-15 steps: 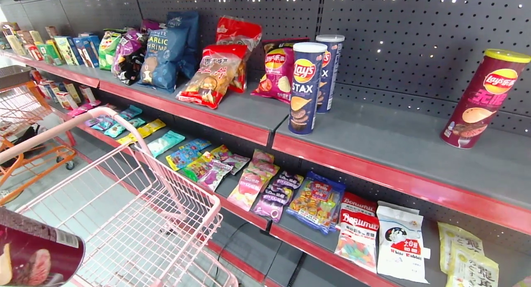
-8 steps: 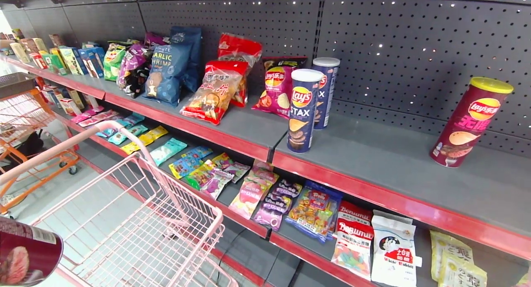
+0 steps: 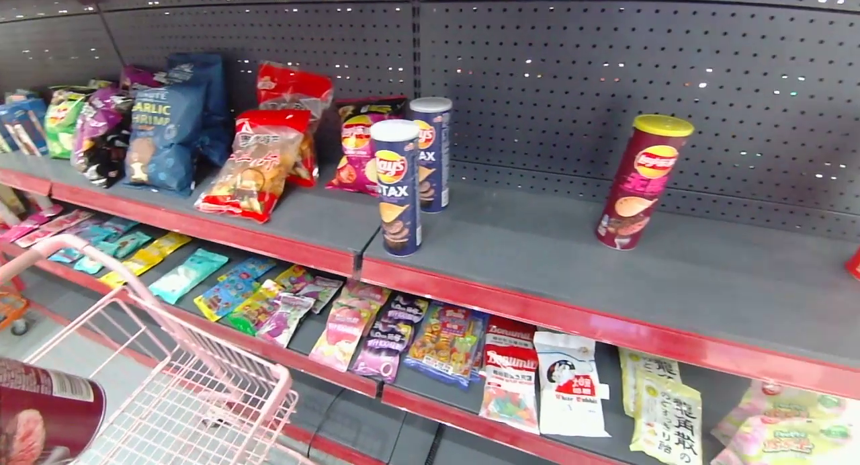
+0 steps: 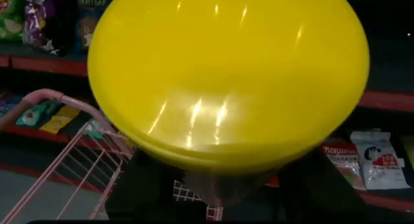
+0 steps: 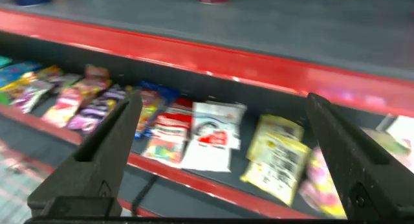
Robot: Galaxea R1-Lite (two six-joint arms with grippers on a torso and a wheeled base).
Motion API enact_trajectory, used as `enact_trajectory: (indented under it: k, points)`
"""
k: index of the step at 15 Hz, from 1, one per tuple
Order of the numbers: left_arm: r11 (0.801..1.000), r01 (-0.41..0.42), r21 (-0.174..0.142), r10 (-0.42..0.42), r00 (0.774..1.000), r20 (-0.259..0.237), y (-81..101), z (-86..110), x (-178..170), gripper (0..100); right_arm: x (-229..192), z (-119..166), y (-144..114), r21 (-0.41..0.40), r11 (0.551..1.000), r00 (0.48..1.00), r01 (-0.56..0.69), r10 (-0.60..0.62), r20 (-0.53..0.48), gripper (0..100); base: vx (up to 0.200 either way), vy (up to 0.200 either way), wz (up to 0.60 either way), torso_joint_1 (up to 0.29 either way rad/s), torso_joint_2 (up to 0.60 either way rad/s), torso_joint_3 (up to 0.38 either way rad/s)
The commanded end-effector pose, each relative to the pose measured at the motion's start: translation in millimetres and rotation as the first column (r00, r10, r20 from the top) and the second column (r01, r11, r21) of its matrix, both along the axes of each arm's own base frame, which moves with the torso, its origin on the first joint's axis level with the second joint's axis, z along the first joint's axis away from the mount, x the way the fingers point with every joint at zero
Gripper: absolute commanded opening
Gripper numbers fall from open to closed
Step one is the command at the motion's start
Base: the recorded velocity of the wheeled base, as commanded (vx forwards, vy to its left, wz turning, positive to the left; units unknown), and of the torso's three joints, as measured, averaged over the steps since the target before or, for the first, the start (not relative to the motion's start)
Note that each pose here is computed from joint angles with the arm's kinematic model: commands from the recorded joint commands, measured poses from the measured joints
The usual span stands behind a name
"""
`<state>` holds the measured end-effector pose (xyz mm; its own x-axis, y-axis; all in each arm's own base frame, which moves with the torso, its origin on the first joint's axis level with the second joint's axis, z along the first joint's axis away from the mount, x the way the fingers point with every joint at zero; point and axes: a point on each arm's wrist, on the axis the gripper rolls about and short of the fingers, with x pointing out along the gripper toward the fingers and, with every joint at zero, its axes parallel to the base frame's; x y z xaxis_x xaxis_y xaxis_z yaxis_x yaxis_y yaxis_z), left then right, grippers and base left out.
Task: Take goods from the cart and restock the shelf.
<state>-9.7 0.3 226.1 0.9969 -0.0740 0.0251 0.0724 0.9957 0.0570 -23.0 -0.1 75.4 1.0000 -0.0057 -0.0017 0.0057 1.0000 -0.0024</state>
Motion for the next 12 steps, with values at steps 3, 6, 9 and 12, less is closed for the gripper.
enact_trajectory:
  k: [3,6,9,12]
  points:
    - [0.999,-0.024,0.034,0.024,1.000,-0.006,0.3,0.7,2.2,0,0.1,0.0,0.0,-0.001,1.000,1.000,0.000,0.000,-0.001,100,0.000,0.000,-0.60,0.004,0.01,0.004]
    - [0.998,-0.035,0.053,0.035,0.999,-0.004,0.5,0.7,2.2,0,0.1,-0.2,0.0,-0.002,1.000,1.000,0.000,0.000,-0.003,100,0.000,0.000,-0.40,0.002,0.00,0.005]
    - [0.997,-0.043,0.067,0.043,0.999,0.000,0.8,1.1,1.7,0,0.1,-0.2,0.0,-0.002,1.000,1.000,0.000,0.000,-0.003,100,0.133,0.000,0.00,0.005,0.00,0.000]
    - [0.996,-0.047,0.082,0.047,0.999,0.003,0.9,-0.2,0.8,0,0.1,-0.2,0.0,-0.002,1.000,1.000,0.000,0.000,-0.003,100,0.200,0.000,0.00,-0.009,-0.01,0.002]
